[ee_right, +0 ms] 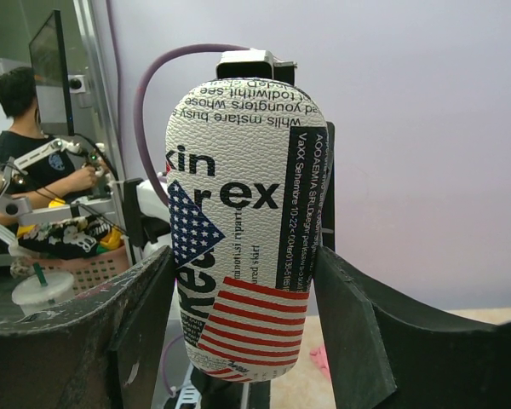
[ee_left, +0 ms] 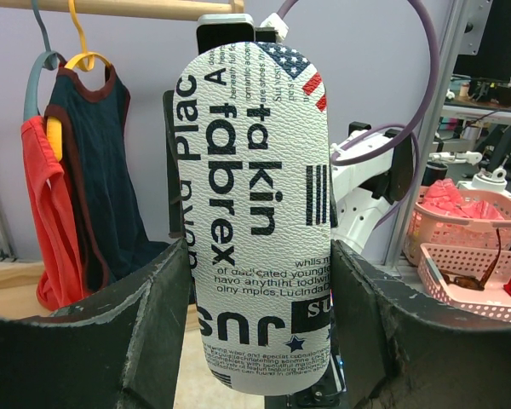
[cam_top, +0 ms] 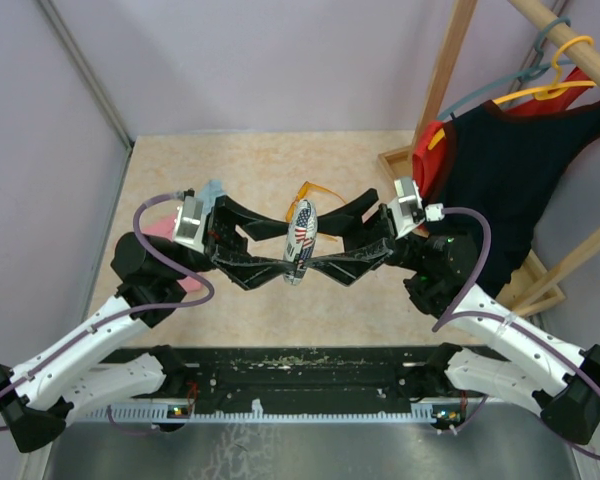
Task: Organize the sunglasses
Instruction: Open the sunglasses case, then place the sunglasses case at the center of the board.
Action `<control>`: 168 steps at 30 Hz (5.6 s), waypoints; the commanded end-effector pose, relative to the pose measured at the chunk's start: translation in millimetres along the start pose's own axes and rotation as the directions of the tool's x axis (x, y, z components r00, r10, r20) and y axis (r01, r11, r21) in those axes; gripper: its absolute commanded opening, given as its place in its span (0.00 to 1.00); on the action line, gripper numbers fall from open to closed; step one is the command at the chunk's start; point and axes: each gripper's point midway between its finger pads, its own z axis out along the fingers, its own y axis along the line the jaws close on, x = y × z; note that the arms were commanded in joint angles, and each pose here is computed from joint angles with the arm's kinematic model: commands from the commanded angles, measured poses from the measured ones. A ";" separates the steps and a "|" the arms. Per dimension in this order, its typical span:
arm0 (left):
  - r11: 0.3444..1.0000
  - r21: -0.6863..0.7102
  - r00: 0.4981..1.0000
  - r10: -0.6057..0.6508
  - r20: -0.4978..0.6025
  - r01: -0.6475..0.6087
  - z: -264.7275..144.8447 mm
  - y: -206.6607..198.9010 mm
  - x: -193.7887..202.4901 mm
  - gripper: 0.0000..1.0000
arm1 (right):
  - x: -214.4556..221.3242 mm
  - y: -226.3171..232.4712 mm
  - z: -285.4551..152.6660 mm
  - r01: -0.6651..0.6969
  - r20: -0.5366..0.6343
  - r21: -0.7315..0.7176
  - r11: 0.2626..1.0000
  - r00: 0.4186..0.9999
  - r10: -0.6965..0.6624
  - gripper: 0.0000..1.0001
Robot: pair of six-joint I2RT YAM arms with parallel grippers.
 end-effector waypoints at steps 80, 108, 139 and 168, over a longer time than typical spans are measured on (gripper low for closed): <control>0.662 -0.501 0.776 0.201 -0.598 -0.557 -81.6 154.8 91.3 0.00 | 15.0 -117.7 -113.7 0.163 -0.188 0.837 0.522 0.982 -0.006 0.82; 0.048 0.250 -0.199 0.469 -0.860 -0.967 -133.9 139.0 280.7 0.03 | 37.8 -106.7 -174.4 0.214 -0.248 0.888 0.407 0.968 0.032 0.81; 0.222 0.309 -0.160 0.510 -0.845 -0.925 -155.6 109.1 351.1 0.74 | 44.0 -106.4 -174.2 0.228 -0.275 0.880 0.416 0.960 0.056 0.81; 0.771 -0.030 0.291 0.203 -0.935 -0.636 -145.1 37.5 351.6 0.98 | 79.0 -121.1 -190.6 0.336 -0.424 0.880 0.335 0.874 0.238 0.81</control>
